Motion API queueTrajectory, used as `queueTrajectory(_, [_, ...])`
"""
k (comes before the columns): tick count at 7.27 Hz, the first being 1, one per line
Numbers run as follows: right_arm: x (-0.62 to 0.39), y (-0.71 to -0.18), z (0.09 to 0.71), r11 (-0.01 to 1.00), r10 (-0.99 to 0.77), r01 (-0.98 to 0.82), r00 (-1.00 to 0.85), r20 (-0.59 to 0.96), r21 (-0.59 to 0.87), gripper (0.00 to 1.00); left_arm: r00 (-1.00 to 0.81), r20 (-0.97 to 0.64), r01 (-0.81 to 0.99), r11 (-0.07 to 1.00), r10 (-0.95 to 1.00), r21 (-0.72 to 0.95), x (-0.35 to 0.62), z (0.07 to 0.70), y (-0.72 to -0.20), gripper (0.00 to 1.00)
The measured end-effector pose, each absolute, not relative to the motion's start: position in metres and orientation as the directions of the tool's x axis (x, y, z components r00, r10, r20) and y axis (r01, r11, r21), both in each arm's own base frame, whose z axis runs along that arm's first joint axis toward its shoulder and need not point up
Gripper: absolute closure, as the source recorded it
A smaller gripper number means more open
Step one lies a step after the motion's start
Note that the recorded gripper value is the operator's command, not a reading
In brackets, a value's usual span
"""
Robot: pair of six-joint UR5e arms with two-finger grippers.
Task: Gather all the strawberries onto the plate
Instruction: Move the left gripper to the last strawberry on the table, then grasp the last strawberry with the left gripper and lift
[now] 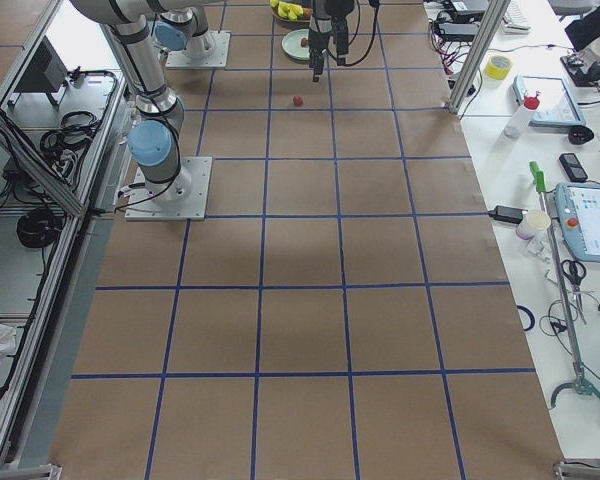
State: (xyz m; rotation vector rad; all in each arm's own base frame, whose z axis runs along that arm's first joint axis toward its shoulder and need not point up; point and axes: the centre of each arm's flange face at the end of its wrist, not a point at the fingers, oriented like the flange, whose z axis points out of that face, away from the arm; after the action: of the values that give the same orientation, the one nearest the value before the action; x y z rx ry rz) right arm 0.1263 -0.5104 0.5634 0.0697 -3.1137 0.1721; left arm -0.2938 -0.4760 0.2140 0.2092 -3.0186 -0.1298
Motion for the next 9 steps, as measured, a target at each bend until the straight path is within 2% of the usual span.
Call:
queueTrajectory(1, [0.126, -0.51, 0.563, 0.993, -0.043, -0.046, -0.999, 0.025, -0.11, 0.0, -0.981, 0.127, -0.133, 0.987, -0.144, 0.091, -0.296, 0.197, -0.464, 0.0])
queueTrajectory(2, [0.127, -0.51, 0.563, 0.993, -0.043, -0.045, -0.999, 0.023, -0.11, 0.0, -0.98, 0.139, -0.132, 0.986, -0.145, 0.097, -0.297, 0.187, -0.457, 0.08])
queueTrajectory(3, [0.127, -0.51, 0.563, 0.993, -0.042, -0.045, -0.999, 0.021, -0.109, 0.0, -0.98, 0.143, -0.126, 0.986, -0.141, 0.105, -0.302, 0.181, -0.452, 0.38])
queueTrajectory(4, [0.127, -0.51, 0.563, 0.993, -0.043, -0.045, -0.999, 0.019, -0.109, 0.0, -0.981, 0.142, -0.119, 0.987, -0.135, 0.111, -0.307, 0.178, -0.447, 0.53])
queueTrajectory(5, [0.127, -0.51, 0.563, 0.993, -0.044, -0.045, -0.999, 0.017, -0.108, 0.0, -0.981, 0.142, -0.115, 0.987, -0.131, 0.116, -0.311, 0.176, -0.444, 0.92])
queueTrajectory(6, [0.128, -0.51, 0.562, 0.993, -0.044, -0.046, -0.999, 0.016, -0.107, 0.0, -0.981, 0.146, -0.112, 0.986, -0.13, 0.122, -0.313, 0.175, -0.442, 1.0])
queueTrajectory(9, [0.128, -0.51, 0.561, 0.993, -0.042, -0.043, -0.999, 0.014, -0.106, 0.0, -0.98, 0.159, -0.104, 0.988, -0.121, 0.112, -0.316, 0.181, -0.446, 1.0])
